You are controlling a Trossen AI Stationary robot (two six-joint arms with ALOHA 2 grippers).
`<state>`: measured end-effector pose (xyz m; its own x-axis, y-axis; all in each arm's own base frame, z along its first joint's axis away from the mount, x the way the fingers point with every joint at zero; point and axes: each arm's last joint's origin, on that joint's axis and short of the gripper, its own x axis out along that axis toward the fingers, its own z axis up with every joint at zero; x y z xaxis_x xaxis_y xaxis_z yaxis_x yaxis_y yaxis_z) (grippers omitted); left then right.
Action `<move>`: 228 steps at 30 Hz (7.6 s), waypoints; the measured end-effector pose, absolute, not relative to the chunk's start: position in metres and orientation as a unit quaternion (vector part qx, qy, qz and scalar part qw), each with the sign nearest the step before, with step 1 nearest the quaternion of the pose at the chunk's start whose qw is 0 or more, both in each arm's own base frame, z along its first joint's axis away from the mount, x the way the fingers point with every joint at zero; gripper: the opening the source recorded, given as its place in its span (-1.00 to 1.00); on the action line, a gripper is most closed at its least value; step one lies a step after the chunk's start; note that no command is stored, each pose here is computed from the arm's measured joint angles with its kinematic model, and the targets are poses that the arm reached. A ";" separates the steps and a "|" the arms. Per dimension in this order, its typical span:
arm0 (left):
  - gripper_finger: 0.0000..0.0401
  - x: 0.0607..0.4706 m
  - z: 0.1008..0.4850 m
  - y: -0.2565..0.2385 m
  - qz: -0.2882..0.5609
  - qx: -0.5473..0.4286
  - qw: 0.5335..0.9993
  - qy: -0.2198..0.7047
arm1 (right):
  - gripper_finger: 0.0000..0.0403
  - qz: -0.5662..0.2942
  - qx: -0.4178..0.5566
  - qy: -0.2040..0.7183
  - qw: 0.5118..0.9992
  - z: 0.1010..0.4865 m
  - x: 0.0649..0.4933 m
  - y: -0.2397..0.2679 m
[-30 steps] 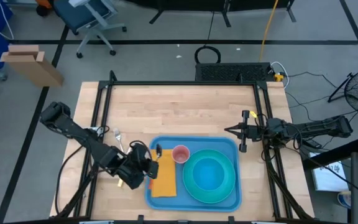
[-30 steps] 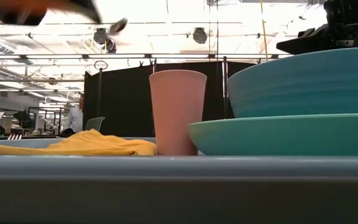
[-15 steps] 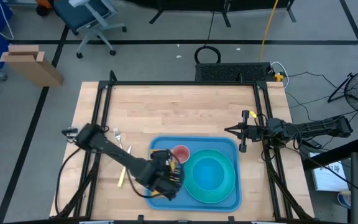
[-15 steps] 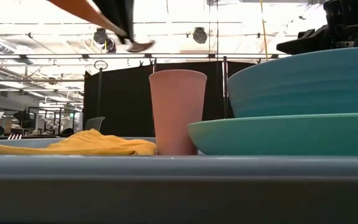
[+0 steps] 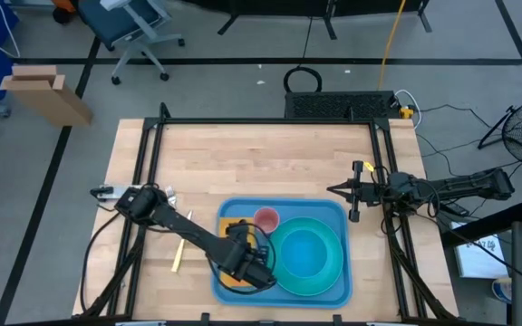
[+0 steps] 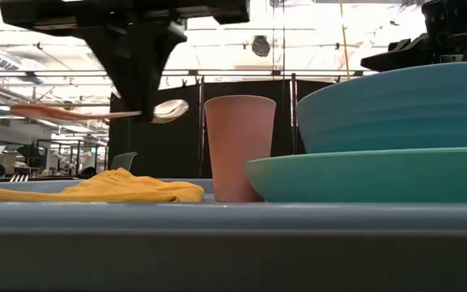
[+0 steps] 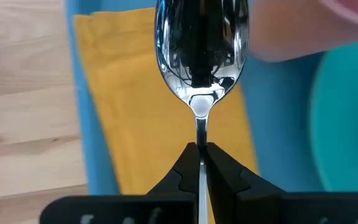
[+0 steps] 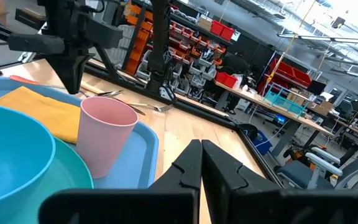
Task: Set up tray
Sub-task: Put the orange spoon on top of the yellow table napkin on the blue tray, then put the yellow table knife to the left of the orange spoon on the blue tray
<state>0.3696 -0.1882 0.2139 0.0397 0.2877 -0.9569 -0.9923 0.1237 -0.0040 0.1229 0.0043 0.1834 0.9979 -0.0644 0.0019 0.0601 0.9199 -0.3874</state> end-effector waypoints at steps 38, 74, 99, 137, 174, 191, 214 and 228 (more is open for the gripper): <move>-0.95 0.385 0.176 -0.168 0.504 -0.437 0.597 0.445 | -1.00 -0.031 -0.201 0.008 0.979 0.183 0.123 0.004; -0.40 0.384 0.163 -0.167 0.514 -0.412 0.587 0.471 | -1.00 -0.030 -0.201 0.011 0.979 0.182 0.123 0.004; -0.25 0.253 0.258 -0.203 0.446 -0.265 0.636 0.571 | -1.00 -0.030 -0.200 0.012 0.979 0.182 0.123 0.004; -0.40 0.200 0.221 -0.160 0.303 -0.443 0.674 0.508 | -1.00 -0.029 -0.193 0.018 0.981 0.181 0.123 0.004; 0.96 0.294 0.317 -0.117 -0.044 -0.097 0.979 0.173 | -1.00 -0.029 -0.185 0.021 0.982 0.180 0.123 0.004; 0.84 0.241 0.271 -0.092 0.191 -0.312 0.796 0.482 | -1.00 -0.027 -0.184 0.033 0.982 0.178 0.123 0.004; 0.98 0.161 0.185 -0.150 0.366 -0.480 0.604 0.521 | -1.00 -0.025 -0.188 0.042 0.981 0.176 0.123 0.004; 0.98 0.160 0.147 -0.148 0.403 -0.452 0.556 0.569 | -1.00 -0.025 -0.187 0.041 0.981 0.176 0.123 0.004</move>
<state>0.1601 -0.1484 0.1465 0.0267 -0.0666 -0.9974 -0.9630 0.2660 -0.0436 0.1227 0.0044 0.1764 0.9953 -0.0646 -0.0715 0.0337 0.9286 -0.3696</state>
